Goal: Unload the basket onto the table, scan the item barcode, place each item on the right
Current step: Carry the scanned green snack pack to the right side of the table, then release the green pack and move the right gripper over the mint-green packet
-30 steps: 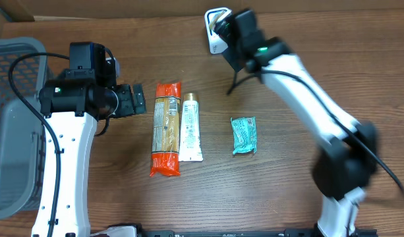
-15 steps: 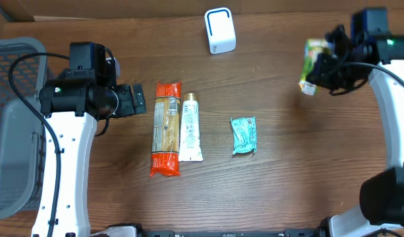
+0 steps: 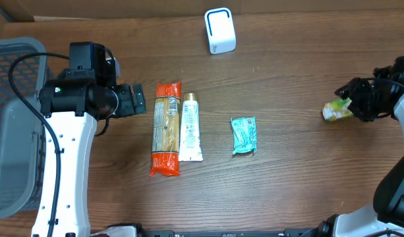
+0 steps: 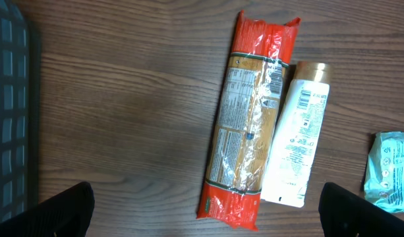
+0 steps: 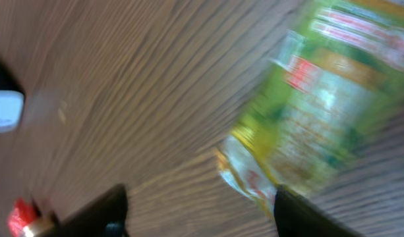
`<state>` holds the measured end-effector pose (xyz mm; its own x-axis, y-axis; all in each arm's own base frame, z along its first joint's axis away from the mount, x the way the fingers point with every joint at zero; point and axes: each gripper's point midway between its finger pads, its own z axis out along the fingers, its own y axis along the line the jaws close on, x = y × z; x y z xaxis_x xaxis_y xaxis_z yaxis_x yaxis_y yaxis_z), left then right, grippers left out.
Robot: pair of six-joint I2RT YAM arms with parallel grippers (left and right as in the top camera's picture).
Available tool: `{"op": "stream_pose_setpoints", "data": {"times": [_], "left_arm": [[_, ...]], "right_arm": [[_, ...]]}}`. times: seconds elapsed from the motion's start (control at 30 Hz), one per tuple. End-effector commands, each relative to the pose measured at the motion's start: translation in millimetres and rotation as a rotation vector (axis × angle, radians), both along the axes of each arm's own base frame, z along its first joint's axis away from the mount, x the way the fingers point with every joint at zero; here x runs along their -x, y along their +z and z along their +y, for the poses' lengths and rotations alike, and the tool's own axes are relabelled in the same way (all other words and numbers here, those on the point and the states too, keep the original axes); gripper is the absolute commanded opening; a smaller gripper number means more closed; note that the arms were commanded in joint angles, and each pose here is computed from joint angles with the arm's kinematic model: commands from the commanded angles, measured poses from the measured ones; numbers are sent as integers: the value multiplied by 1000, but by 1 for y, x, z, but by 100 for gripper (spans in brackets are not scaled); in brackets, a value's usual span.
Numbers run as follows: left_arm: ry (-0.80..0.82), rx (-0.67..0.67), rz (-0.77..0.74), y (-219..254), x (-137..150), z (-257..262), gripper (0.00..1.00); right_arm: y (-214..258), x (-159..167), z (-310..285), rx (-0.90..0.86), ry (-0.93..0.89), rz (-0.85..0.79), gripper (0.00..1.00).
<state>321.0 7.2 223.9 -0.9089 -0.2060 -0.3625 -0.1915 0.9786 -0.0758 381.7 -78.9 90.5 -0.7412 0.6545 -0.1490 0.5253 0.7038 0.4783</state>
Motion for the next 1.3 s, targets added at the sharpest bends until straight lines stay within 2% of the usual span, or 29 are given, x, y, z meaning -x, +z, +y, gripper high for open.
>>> {"op": "stream_pose_setpoints", "data": {"times": [0.0,0.1,0.3,0.47,0.6,0.73,0.8,0.83,0.87,0.9,0.93,1.07,1.1,1.13,1.27], "left_arm": [[12,-9,2,-1,1,2,100],[12,-9,1,-1,1,2,100],[12,-9,2,-1,1,2,99],[12,-9,1,-1,1,2,100],[12,-9,1,-1,1,2,100],[12,-9,1,-1,1,2,100],[12,-9,1,-1,1,2,100],[12,-9,1,-1,1,2,99],[12,-9,1,-1,1,2,100],[12,-9,1,-1,1,2,100],[12,-9,1,-1,1,2,100],[12,-9,1,-1,1,2,100],[12,-9,1,-1,1,2,100],[12,-9,1,-1,1,2,100],[12,-9,1,-1,1,2,100]], "right_arm": [[24,-5,17,-59,71,-66,92],[50,-5,42,-144,148,-82,100],[74,14,106,-183,358,-12,100],[43,42,164,-17,579,113,100],[16,63,207,108,740,148,100],[-3,73,235,183,793,141,99],[-11,75,243,187,783,136,95],[-13,75,246,182,770,135,92],[-16,75,248,178,758,133,84],[-19,76,251,175,756,133,73],[-22,79,253,171,764,132,58],[-37,92,259,169,755,162,38],[-43,96,260,167,754,170,24],[-46,99,260,165,745,176,17],[-61,107,267,156,727,177,10]]}}
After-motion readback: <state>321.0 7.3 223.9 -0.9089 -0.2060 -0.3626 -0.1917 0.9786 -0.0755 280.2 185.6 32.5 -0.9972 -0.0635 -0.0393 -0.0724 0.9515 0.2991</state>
